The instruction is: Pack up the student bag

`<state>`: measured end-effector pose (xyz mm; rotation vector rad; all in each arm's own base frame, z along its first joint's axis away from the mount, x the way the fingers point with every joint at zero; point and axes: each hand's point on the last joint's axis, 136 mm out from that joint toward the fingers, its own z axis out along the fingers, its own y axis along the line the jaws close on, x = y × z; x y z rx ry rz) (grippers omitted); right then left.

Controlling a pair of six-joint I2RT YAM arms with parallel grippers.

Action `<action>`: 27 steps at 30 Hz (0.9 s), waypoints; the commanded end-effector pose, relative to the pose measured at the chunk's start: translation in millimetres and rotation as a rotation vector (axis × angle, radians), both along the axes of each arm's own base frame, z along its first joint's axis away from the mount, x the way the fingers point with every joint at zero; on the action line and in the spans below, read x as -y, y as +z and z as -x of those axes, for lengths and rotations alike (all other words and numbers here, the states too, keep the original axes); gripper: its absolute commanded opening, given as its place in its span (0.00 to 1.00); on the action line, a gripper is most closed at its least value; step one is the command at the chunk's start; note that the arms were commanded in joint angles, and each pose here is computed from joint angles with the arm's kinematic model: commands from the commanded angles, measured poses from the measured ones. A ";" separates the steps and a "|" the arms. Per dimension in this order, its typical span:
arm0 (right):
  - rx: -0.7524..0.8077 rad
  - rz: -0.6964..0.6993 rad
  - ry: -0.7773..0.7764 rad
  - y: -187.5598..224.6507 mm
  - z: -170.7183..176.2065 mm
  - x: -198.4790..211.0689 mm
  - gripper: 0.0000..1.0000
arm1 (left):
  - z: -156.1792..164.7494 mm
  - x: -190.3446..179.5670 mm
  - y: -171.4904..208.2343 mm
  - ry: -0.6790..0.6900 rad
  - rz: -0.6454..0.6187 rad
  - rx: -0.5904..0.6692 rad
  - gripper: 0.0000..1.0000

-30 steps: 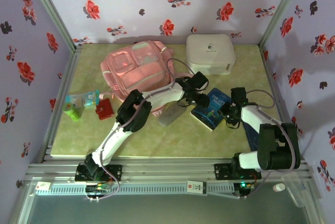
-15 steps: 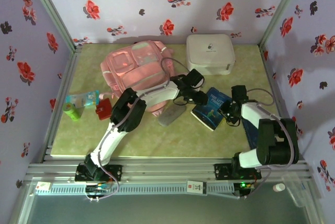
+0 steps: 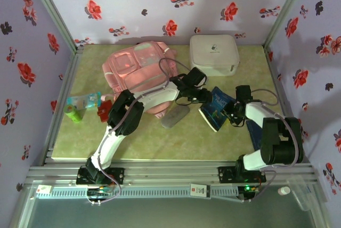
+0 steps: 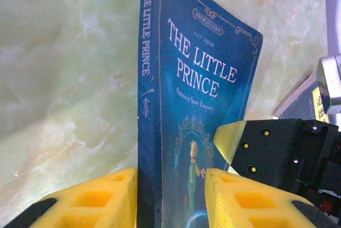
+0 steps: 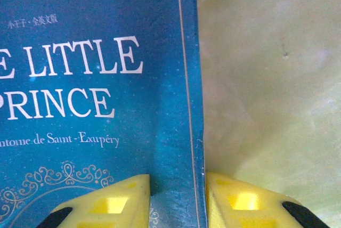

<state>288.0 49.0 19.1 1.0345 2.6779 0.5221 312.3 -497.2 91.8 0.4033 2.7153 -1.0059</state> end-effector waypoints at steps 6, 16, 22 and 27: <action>0.171 -0.112 0.058 12.9 -43.5 -27.7 0.30 | 22.2 8.9 -6.8 -0.017 0.015 -0.117 0.34; 0.198 -0.127 0.074 16.4 -49.6 -31.6 0.30 | 28.3 10.4 -6.1 -0.060 0.004 -0.119 0.30; 0.199 -0.135 0.066 13.8 -50.2 -32.6 0.30 | 34.8 14.8 -4.4 -0.096 0.026 -0.133 0.28; 0.197 -0.122 0.060 13.6 -49.2 -30.3 0.29 | 39.3 15.9 -7.0 -0.122 0.016 -0.136 0.16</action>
